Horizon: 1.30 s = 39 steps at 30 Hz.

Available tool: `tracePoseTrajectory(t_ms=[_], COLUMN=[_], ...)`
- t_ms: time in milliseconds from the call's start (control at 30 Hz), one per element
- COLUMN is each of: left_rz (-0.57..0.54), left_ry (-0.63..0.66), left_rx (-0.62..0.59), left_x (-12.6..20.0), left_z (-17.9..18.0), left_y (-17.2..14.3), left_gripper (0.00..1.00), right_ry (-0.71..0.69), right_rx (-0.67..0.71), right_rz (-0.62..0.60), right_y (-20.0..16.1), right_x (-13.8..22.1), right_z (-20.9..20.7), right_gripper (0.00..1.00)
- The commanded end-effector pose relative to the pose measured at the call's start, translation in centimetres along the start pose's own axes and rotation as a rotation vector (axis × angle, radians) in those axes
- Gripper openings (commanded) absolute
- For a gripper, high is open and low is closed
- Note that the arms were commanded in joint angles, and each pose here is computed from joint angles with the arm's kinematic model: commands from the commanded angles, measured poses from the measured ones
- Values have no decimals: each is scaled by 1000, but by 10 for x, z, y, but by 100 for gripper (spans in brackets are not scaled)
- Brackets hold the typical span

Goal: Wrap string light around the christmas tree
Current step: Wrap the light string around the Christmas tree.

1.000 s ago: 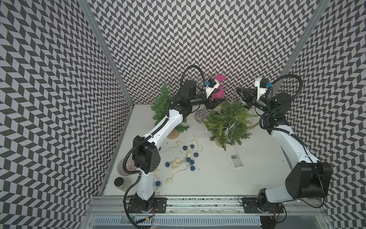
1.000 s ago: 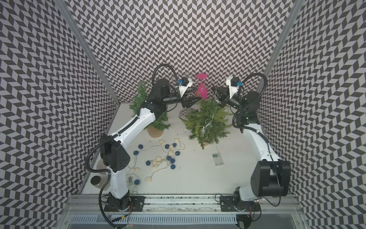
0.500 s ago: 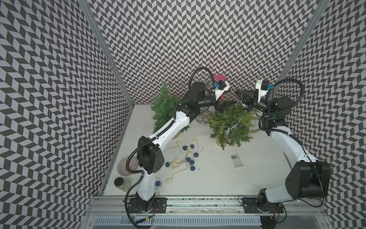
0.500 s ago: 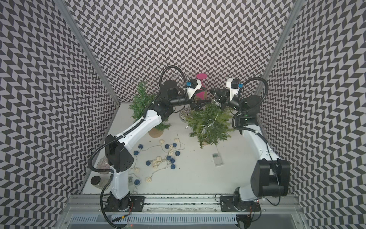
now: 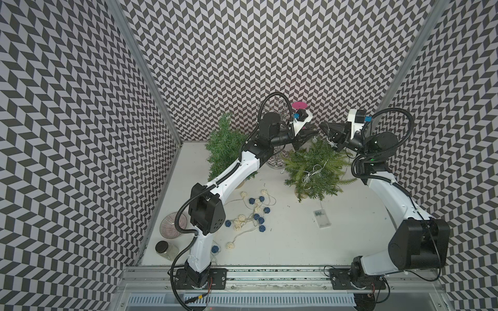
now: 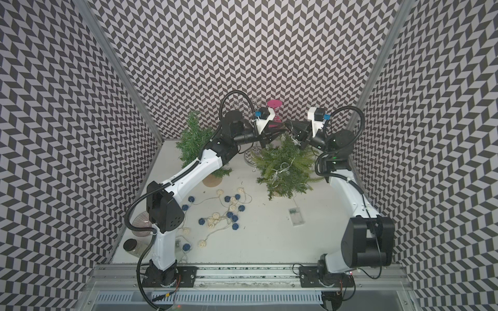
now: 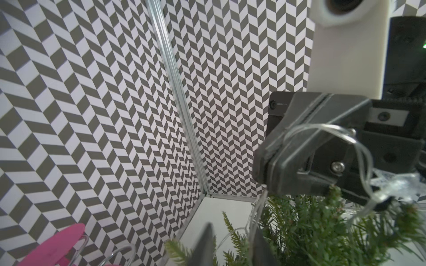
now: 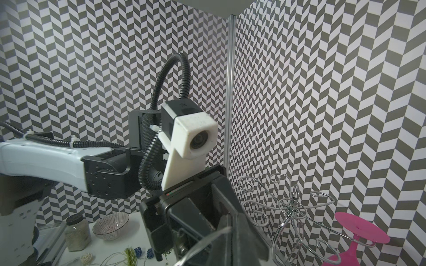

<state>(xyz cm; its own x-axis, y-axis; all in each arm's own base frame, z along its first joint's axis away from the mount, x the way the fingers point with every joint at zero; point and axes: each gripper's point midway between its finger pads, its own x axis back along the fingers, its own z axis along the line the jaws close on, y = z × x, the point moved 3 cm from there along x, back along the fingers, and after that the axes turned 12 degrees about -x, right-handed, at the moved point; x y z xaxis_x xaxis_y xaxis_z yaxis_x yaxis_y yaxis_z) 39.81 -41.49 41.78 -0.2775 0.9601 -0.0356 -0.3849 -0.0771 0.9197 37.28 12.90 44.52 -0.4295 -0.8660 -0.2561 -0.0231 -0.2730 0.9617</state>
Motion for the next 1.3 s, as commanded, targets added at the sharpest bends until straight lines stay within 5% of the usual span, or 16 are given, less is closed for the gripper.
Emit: tracePoseTrajectory(t_ms=[0, 200, 367, 767, 867, 1000, 1267], left_rz=[-10, 0, 12, 102, 122, 147, 161], left_ry=[27, 69, 124, 178, 201, 209, 223], left_rx=[-12, -7, -11, -30, -37, -40, -42], left_x=[1, 7, 16, 19, 18, 18, 23], left_z=[6, 11, 16, 18, 17, 15, 11], left_y=[12, 17, 25, 23, 22, 21, 23], left_gripper=[0, 0, 0, 0, 0, 0, 0], right_ry=[47, -11, -66, -500, -547, -444, -645], right_rx=[62, 67, 85, 41, -35, -84, -97], right_rz=[-6, 9, -3, 31, 20, 51, 138], right_y=[5, 3, 10, 36, 44, 44, 20], right_x=[0, 0, 4, 29, 36, 30, 30], right_z=[14, 5, 5, -13, -5, 30, 23], right_gripper=[1, 7, 21, 41, 51, 71, 68])
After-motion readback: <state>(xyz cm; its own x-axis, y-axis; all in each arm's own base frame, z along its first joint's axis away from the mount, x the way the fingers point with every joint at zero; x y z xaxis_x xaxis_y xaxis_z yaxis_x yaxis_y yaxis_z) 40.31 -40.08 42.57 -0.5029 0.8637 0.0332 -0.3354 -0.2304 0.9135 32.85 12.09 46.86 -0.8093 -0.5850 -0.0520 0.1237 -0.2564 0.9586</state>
